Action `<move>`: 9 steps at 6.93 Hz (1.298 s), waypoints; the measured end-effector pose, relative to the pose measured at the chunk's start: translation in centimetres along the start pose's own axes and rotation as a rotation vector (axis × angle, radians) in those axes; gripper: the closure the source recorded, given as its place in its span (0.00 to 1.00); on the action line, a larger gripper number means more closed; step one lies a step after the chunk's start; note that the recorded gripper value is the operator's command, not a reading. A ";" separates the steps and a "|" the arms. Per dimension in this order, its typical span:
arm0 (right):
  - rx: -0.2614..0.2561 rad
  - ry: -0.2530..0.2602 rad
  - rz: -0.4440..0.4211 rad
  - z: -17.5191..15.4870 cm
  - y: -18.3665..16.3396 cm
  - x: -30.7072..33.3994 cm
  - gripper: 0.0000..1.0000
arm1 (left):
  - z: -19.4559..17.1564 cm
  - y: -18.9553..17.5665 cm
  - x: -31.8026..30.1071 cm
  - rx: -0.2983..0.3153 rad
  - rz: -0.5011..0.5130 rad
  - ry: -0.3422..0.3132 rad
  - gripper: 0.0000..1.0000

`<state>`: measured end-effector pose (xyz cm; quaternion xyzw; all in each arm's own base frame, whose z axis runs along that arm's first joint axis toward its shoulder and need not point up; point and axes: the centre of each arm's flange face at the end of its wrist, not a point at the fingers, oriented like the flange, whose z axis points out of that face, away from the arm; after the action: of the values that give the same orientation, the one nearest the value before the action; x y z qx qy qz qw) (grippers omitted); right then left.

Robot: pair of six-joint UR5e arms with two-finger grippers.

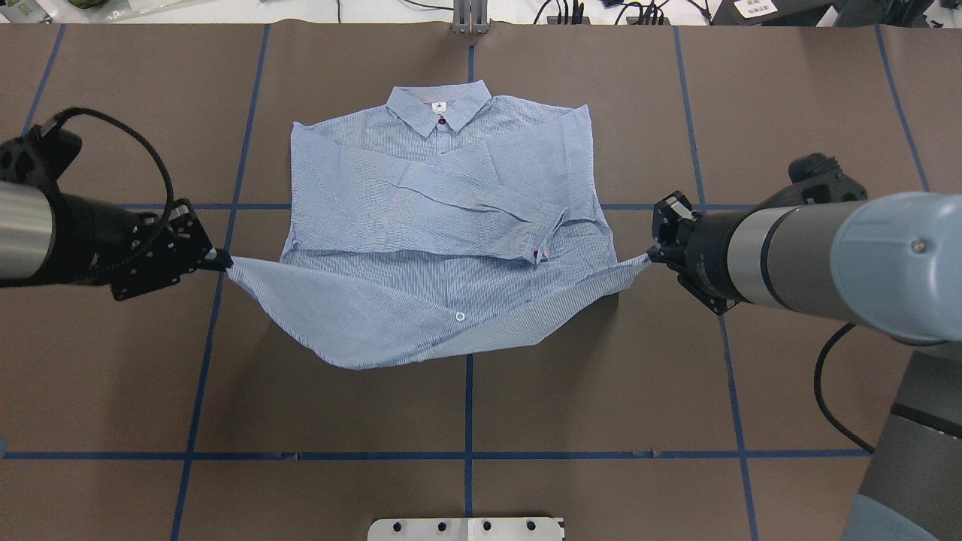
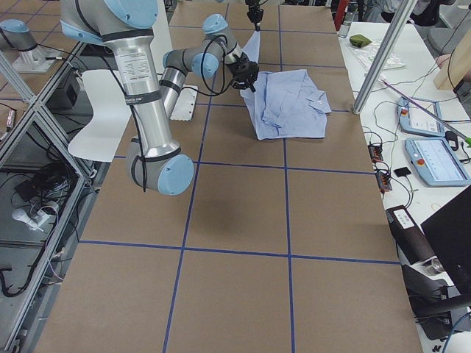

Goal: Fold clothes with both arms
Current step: 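Lift the hem with both grippers and pull it toward the collar, then lay the hem over the collar and open both grippers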

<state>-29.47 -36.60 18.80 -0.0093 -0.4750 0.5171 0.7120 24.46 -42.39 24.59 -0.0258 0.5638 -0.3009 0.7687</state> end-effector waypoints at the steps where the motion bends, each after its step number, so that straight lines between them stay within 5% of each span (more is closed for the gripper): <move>1: 0.033 -0.024 0.013 0.6 -0.6 -1.3 1.00 | 0.4 -2.6 1.4 0.032 -0.013 -0.006 1.00; 5: 0.142 -0.075 0.048 8.8 -3.5 -6.3 1.00 | 4.6 -10.4 4.5 0.109 -0.015 -0.054 1.00; 9: 0.203 -0.039 0.038 20.7 -4.9 -10.8 1.00 | 12.2 -16.2 4.2 0.139 -0.008 -0.049 1.00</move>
<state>-40.30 -56.84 25.42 0.0641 -0.4337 0.5760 0.6900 28.97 -61.39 31.57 0.0182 0.5226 -0.3415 0.7810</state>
